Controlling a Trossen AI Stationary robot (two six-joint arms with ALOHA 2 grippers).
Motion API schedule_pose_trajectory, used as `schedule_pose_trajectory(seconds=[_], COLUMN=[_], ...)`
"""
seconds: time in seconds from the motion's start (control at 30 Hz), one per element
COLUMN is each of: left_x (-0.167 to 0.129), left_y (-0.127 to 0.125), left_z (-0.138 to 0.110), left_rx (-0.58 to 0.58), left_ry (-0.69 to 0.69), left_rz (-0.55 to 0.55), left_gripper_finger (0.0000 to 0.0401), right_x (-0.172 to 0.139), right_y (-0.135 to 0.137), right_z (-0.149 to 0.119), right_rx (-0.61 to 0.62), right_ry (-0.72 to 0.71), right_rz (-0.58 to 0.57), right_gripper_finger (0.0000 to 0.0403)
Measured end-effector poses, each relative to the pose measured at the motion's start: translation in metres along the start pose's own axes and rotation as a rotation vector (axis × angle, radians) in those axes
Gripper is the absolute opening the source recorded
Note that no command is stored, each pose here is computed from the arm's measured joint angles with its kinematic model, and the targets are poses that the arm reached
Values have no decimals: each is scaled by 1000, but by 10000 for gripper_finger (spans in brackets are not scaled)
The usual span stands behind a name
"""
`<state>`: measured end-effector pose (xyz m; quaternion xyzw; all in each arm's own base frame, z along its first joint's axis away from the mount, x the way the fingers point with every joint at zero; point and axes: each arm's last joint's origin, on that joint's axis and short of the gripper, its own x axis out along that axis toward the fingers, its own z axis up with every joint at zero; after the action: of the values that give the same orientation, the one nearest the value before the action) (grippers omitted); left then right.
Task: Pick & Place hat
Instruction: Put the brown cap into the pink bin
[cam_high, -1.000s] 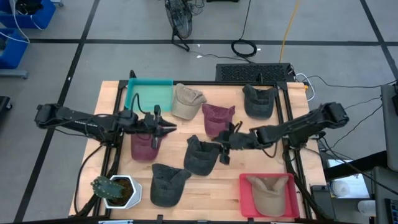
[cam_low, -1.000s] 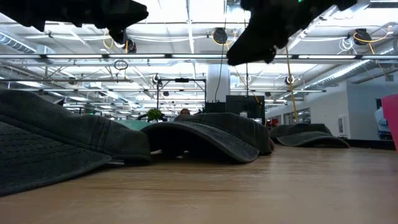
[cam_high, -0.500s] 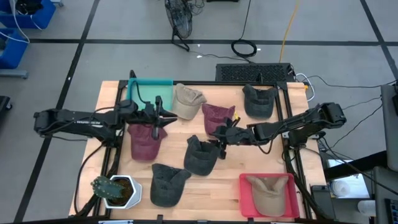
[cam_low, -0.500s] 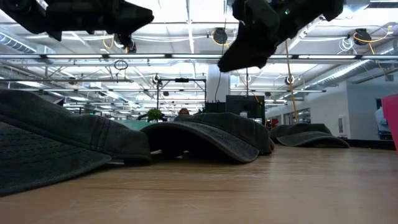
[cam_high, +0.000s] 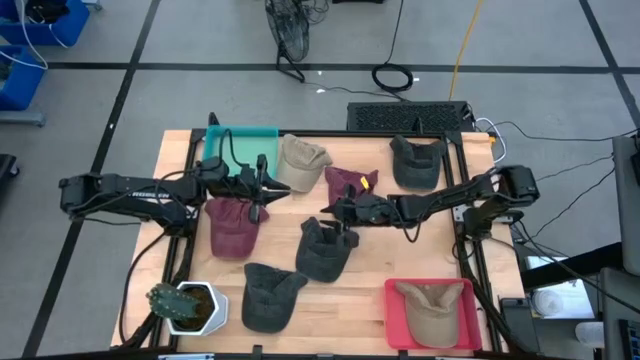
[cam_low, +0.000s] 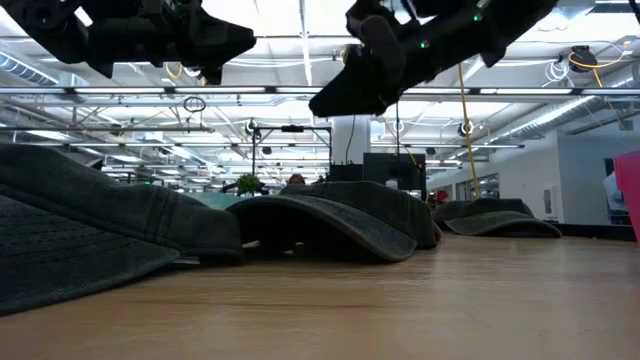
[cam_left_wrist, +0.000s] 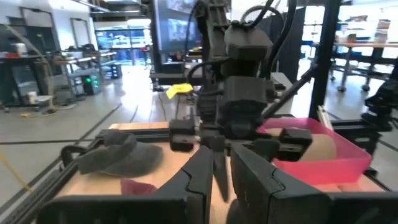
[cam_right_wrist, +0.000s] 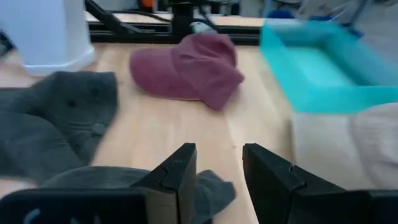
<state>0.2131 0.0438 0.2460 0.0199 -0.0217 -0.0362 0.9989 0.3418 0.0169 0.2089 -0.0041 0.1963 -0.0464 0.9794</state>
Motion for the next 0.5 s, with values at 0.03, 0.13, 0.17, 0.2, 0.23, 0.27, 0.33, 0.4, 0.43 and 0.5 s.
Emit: schedule_pose_trajectory(seconds=[0.03, 0.13, 0.17, 0.2, 0.23, 0.27, 0.33, 0.4, 0.43, 0.5], left_x=[-1, -3, -5, -6, -8, -9, -12, -15, -15, -16], left_y=[2, 6, 8, 9, 10, 10, 11, 11, 11, 10], left_z=[0, 2, 4, 5, 6, 8, 12, 15, 16, 17], left_rx=[-2, -6, -11, -20, -35, -51, -75, -91, -100, -125], left_ry=[0, -9, -18, -24, -30, -40, -60, -74, -79, -87], left_rz=[8, 33, 41, 49, 55, 60, 65, 68, 68, 66], left_gripper_finger=[65, 65, 65, 65, 65, 65, 65, 65, 65, 65], right_x=[1, 3, 3, 3, 3, 3, 2, 2, 3, 3], right_y=[-3, -8, -8, -7, -5, -4, -1, -3, -6, -11], right_z=[0, -1, -2, -2, -2, -3, -4, -6, -8, -12], right_rx=[21, 74, 83, 84, 83, 82, 64, 33, 23, 16], right_ry=[1, 13, 20, 22, 26, 31, 46, 69, 87, 127], right_rz=[17, 59, 68, 72, 77, 80, 86, 56, 27, -19], right_gripper_finger=[121, 121, 121, 121, 121, 121, 121, 121, 121, 121])
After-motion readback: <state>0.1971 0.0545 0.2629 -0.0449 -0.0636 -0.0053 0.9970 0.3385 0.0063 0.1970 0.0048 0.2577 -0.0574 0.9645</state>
